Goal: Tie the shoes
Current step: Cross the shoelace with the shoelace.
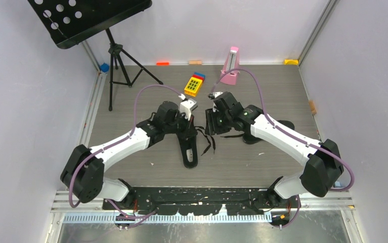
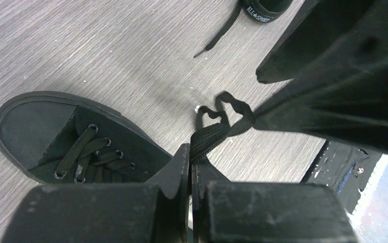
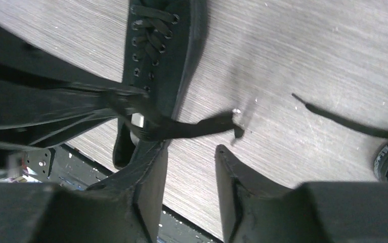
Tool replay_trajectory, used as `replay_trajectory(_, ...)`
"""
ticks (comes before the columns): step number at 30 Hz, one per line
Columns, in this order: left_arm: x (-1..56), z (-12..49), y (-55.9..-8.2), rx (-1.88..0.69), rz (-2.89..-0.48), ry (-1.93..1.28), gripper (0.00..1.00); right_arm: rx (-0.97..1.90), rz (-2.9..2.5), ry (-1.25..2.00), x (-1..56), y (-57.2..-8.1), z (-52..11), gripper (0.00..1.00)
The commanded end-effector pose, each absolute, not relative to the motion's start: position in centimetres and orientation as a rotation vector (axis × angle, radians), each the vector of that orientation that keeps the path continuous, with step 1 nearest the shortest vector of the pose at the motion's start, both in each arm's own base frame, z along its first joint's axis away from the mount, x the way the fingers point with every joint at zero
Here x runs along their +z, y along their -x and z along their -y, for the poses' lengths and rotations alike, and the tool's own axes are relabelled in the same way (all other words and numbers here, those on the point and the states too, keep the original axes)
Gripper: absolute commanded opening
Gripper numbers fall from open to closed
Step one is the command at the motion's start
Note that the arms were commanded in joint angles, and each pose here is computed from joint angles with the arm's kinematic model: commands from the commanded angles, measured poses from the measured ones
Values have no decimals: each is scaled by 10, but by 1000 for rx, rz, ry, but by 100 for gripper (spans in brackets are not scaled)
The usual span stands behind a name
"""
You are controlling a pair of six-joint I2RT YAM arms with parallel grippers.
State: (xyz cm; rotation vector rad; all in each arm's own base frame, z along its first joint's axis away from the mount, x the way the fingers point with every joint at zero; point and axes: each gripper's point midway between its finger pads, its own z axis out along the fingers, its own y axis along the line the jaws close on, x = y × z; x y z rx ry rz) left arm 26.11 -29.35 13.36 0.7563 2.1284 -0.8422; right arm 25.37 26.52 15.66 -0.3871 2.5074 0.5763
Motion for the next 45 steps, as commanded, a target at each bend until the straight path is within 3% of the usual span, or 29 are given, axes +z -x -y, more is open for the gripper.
replay_trajectory(1,153,289,-255,-846,-2076,-774,0,580,-2449,347,164,-256,-258,41)
replay_trajectory(11,149,291,-250,-870,-2107,-790,0,631,-2438,346,154,-254,-264,44)
replay_trajectory(17,149,292,-251,-874,-2110,-785,0,797,-2367,392,151,-243,-278,58)
replay_trajectory(31,149,291,-251,-867,-2117,-783,0,845,-2270,476,125,-253,-293,63)
replay_trajectory(33,150,290,-251,-862,-2115,-782,0,809,-2276,462,120,-258,-291,56)
replay_trajectory(36,152,288,-251,-853,-2113,-781,0,805,-2270,462,121,-259,-291,23)
replay_trajectory(37,151,287,-251,-848,-2116,-780,0,798,-2271,459,122,-258,-289,16)
replay_trajectory(42,147,285,-253,-824,-2146,-771,0,735,-2245,413,139,-253,-269,2)
replay_trajectory(45,142,286,-253,-820,-2173,-778,0,719,-2220,412,154,-252,-262,0)
